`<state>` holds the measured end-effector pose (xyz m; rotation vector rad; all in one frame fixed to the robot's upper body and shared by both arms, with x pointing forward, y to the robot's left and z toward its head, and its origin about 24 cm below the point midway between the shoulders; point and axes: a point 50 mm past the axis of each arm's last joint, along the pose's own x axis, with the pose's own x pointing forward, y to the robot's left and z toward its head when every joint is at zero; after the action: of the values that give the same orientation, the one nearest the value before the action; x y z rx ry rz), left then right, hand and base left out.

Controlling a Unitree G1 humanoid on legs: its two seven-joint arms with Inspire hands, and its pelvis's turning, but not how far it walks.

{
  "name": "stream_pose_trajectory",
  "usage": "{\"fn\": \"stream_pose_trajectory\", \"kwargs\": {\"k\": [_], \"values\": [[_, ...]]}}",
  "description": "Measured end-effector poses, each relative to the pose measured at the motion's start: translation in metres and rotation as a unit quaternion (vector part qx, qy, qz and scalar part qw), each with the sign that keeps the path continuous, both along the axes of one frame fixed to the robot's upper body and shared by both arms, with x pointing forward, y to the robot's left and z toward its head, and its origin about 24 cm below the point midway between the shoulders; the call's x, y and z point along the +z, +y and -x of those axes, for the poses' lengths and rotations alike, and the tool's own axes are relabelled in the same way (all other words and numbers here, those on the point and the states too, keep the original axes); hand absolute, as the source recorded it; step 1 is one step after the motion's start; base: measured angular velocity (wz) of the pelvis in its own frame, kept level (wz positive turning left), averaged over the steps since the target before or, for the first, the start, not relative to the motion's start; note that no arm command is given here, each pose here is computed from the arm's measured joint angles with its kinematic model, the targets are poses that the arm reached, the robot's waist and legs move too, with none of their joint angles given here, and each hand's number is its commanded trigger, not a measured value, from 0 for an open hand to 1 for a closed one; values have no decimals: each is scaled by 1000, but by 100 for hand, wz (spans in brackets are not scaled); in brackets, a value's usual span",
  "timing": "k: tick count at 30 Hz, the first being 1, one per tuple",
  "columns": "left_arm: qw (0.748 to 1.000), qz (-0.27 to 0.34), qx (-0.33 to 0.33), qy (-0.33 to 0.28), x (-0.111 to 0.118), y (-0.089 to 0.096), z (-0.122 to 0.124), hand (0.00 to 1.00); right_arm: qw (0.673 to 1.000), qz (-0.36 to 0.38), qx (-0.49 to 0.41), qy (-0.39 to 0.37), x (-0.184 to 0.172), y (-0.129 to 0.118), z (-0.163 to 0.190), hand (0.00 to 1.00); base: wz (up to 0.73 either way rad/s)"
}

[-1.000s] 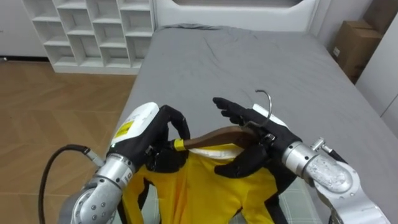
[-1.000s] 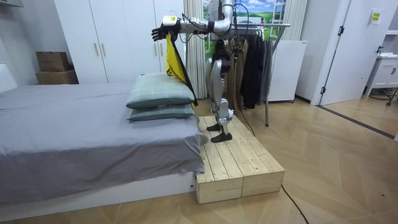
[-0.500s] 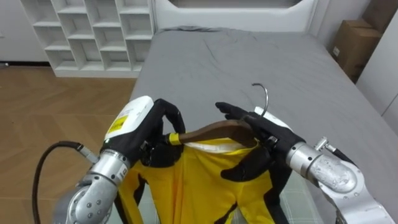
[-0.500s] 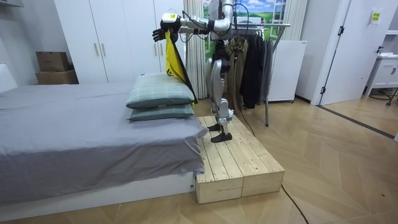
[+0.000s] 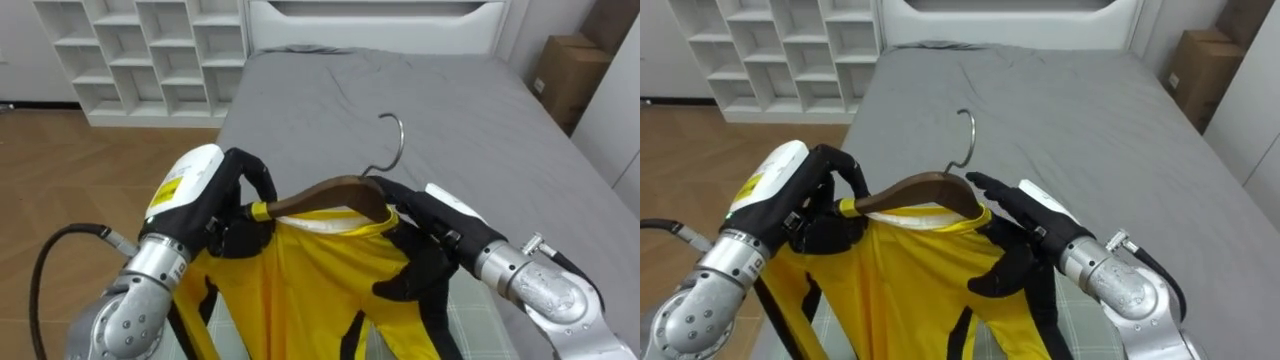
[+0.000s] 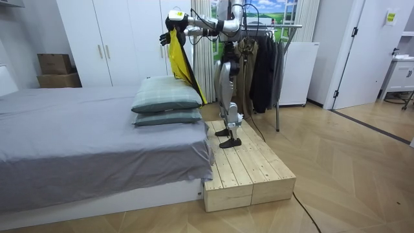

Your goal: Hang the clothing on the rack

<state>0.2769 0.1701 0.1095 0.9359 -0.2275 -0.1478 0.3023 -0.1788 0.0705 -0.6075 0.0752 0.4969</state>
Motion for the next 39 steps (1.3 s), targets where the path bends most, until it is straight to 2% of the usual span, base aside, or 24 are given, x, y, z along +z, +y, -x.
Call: {"fn": "stream_pose_trajectory", "kwargs": {"k": [39], "values": [[1000,-8,-19,-16,2,-5,1,100,1000,3,-2,5,-8,-2,6,100,0]]}}
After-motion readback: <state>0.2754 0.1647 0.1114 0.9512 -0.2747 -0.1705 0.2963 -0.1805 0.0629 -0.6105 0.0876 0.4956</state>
